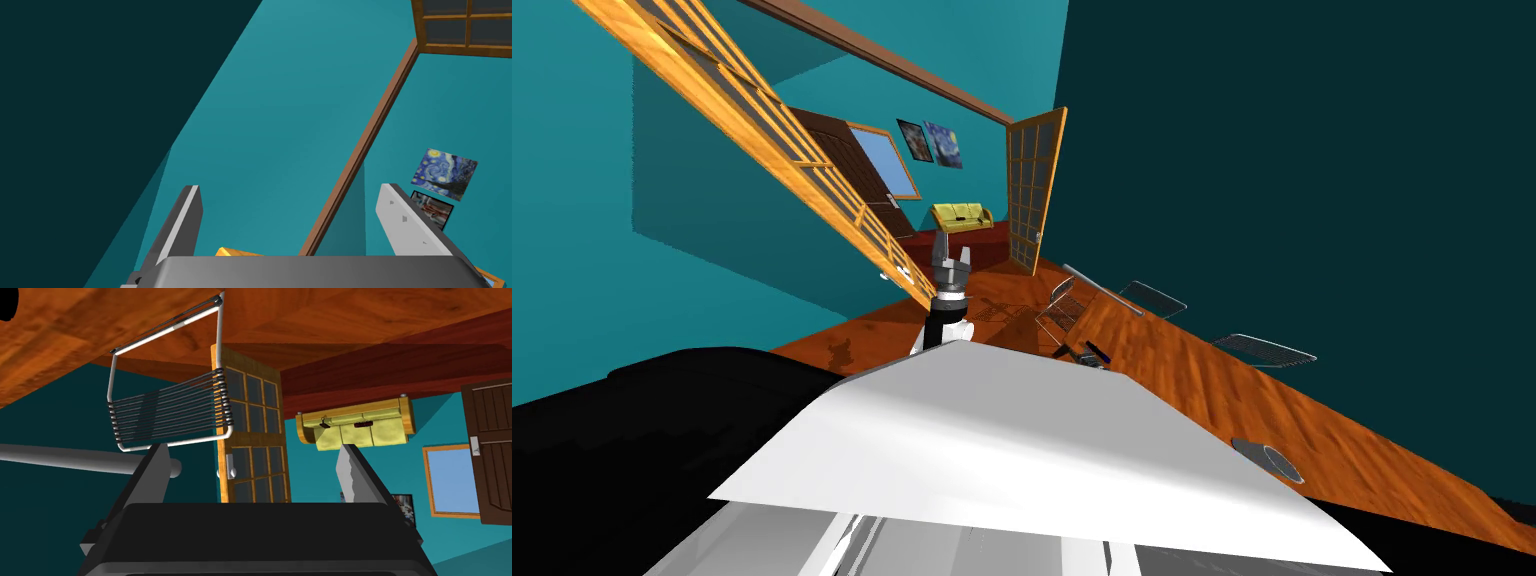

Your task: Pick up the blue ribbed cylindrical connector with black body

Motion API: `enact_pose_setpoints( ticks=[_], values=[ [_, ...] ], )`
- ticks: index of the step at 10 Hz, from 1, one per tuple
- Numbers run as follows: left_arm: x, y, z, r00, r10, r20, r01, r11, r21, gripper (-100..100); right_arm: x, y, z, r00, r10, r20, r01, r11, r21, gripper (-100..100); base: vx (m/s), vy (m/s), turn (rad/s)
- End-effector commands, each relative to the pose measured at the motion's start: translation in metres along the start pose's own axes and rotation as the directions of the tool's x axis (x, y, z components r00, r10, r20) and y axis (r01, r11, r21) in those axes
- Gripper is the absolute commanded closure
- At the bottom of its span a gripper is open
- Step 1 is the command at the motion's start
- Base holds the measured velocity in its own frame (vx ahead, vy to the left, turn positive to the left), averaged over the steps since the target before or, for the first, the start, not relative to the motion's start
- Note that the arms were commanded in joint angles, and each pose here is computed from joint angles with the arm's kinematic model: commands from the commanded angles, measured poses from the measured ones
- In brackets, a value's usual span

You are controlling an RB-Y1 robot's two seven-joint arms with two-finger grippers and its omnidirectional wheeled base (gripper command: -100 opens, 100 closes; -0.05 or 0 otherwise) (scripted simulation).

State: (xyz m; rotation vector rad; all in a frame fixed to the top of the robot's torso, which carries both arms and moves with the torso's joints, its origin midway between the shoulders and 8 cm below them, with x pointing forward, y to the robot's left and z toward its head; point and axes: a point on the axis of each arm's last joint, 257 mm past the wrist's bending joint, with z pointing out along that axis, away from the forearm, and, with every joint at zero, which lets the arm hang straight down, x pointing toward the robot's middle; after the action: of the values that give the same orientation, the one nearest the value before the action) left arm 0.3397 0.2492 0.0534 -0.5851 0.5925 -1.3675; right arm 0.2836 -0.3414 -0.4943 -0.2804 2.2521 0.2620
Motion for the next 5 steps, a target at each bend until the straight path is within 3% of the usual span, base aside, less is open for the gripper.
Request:
enact_pose_setpoints(
  ticks=[1,2,3,4,5],
  values=[
    [0.0,0.0,0.0,1.0,0.0,0.0,0.0,1.0,0.0,0,0.021,-0.012,-0.005,0.997,-0.054,-0.06,0.055,0.998,0.008,-100,0.043,-0.056,0.407],
    [0.0,0.0,0.0,1.0,0.0,0.0,0.0,1.0,0.0,0,0.037,-0.021,-0.009,0.995,-0.045,-0.09,0.047,0.999,0.026,-100,0.038,-0.063,0.246],
    [0.0,0.0,0.0,1.0,0.0,0.0,0.0,1.0,0.0,0,0.039,-0.022,-0.01,0.995,-0.043,-0.094,0.046,0.999,0.028,-100,0.019,-0.03,-0.013],
    [0.0,0.0,0.0,1.0,0.0,0.0,0.0,1.0,0.0,0,0.057,-0.033,-0.017,0.985,-0.084,-0.148,0.089,0.996,0.031,-100,0.034,-0.043,0.318],
    [0.0,0.0,0.0,1.0,0.0,0.0,0.0,1.0,0.0,0,0.068,-0.04,-0.021,0.982,-0.076,-0.171,0.084,0.995,0.045,-100,0.036,-0.055,0.267]
  ],
)
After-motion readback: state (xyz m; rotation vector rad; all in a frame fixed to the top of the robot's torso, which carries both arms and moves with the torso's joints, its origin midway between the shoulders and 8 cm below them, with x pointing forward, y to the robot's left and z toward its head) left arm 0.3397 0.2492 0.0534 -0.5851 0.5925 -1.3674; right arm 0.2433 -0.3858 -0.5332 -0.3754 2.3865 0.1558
